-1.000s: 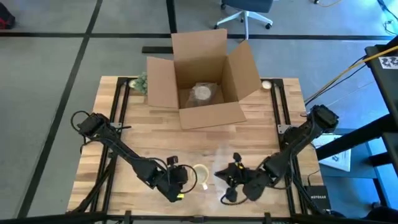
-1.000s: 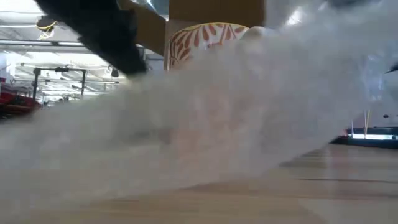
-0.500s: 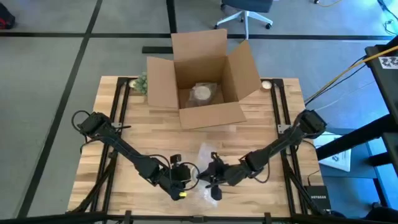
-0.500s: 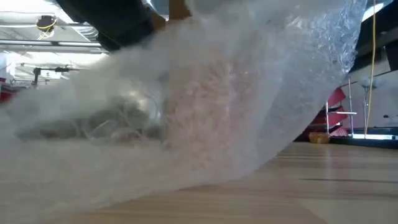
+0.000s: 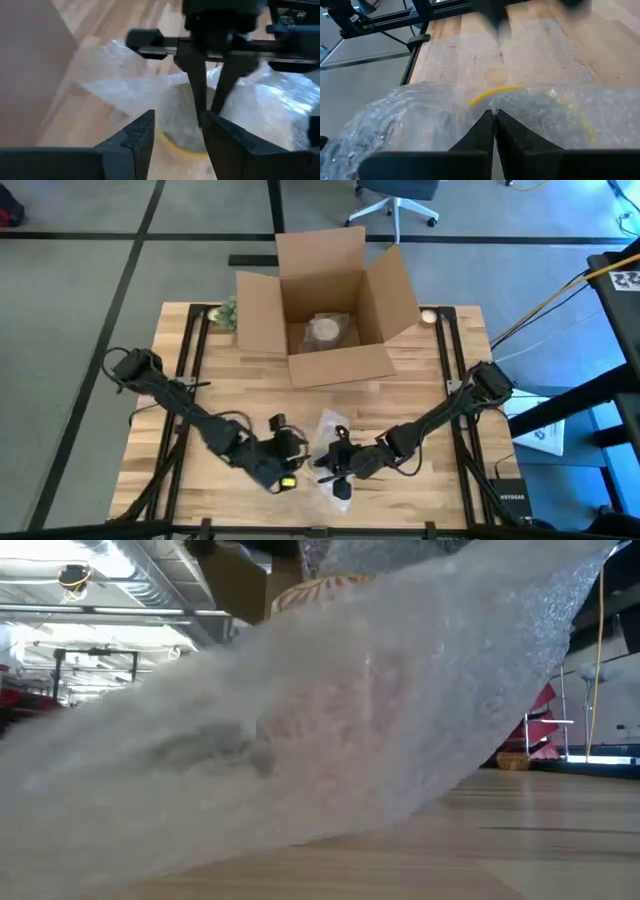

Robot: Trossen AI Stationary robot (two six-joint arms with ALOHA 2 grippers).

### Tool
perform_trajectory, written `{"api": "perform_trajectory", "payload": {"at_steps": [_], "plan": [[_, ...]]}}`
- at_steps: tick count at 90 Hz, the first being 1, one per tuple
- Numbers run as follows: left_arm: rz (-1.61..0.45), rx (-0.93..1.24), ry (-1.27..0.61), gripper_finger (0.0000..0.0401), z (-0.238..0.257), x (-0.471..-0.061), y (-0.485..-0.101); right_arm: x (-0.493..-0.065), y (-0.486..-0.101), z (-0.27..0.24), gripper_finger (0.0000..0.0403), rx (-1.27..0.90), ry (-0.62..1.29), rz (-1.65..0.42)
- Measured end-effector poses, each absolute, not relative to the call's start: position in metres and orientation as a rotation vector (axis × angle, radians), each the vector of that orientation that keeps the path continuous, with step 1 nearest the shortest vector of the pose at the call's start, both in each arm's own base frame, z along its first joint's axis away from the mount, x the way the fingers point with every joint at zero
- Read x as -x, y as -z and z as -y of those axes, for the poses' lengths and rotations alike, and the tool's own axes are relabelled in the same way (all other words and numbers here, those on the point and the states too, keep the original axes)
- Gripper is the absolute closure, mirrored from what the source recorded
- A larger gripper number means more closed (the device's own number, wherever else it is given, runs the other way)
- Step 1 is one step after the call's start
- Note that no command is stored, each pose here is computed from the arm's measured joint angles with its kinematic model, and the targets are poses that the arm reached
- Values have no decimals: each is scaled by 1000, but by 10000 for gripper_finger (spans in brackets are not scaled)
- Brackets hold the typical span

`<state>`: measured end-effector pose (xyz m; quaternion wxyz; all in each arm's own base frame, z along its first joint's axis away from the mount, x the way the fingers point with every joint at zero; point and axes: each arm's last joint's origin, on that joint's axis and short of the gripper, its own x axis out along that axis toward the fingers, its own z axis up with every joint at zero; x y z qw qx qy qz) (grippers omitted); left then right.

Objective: Wrap mug
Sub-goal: Wrap the orange mug with transparent bubble wrap

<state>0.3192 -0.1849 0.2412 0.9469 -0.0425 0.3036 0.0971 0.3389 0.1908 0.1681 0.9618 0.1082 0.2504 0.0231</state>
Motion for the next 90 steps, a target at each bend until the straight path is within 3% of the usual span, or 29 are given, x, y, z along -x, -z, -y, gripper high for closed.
{"api": "perform_trajectory", "payload": {"at_steps": [26, 47, 69, 82, 90], "plan": [[-717, 111, -153, 257, 183, -339, -203, -336, -171, -191, 402, -193, -101, -539], [-714, 100, -153, 257, 183, -339, -203, -340, -224, -185, 402, -91, -104, -548], [-717, 89, -144, 257, 185, -338, -202, -318, -279, -178, 362, 43, -5, -919], [-717, 83, -140, 257, 186, -337, -202, -286, -258, -190, 320, 123, 52, -1113], [-716, 80, -135, 257, 187, -337, -202, -272, -232, -202, 305, 182, 52, -1098]]}}
